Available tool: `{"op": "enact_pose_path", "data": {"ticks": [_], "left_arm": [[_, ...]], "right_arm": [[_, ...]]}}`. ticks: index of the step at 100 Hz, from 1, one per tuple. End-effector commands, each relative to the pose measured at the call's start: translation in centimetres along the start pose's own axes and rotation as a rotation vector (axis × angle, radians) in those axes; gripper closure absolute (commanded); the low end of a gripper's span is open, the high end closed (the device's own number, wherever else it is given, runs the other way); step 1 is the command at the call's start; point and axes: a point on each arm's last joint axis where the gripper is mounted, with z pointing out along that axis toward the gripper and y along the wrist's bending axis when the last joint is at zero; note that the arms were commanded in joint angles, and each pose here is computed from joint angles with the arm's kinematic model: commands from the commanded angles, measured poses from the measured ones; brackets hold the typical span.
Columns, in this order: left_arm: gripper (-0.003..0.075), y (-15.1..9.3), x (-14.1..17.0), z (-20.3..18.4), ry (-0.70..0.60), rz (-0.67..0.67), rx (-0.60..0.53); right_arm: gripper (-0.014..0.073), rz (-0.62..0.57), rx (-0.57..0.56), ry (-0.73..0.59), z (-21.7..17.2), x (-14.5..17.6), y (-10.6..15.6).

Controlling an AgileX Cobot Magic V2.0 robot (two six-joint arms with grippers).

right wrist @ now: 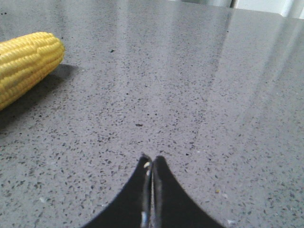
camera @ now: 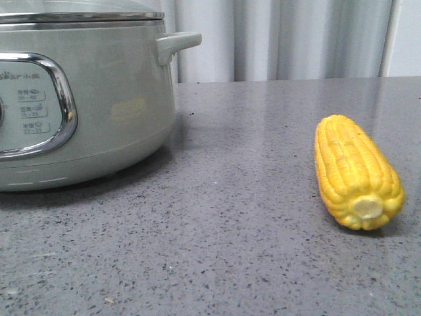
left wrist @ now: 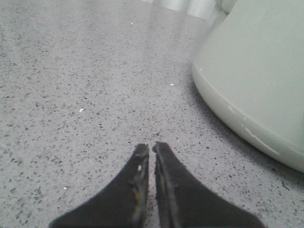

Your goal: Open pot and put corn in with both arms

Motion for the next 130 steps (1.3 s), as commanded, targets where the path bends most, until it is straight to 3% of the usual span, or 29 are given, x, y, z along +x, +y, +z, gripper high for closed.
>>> {"op": "enact_pose_path", "data": {"ticks": [1, 109, 130], "left_arm": [[0.0741, 0.0, -0.05, -0.13, -0.046, -0.025, 0.008], [0.0741, 0.0, 0.0, -0.13, -0.042, -0.025, 0.008], [0.0741, 0.4, -0.04, -0.14, -0.044, 0.102, -0.038]], "right_arm": [[0.0669, -0.005, 0.0, -0.004, 0.08, 0.52, 0.09], [0.0669, -0.005, 0.0, -0.004, 0.08, 0.52, 0.09], [0.0669, -0.014, 0.006, -0.028, 0.07, 0.3, 0.04]]}}
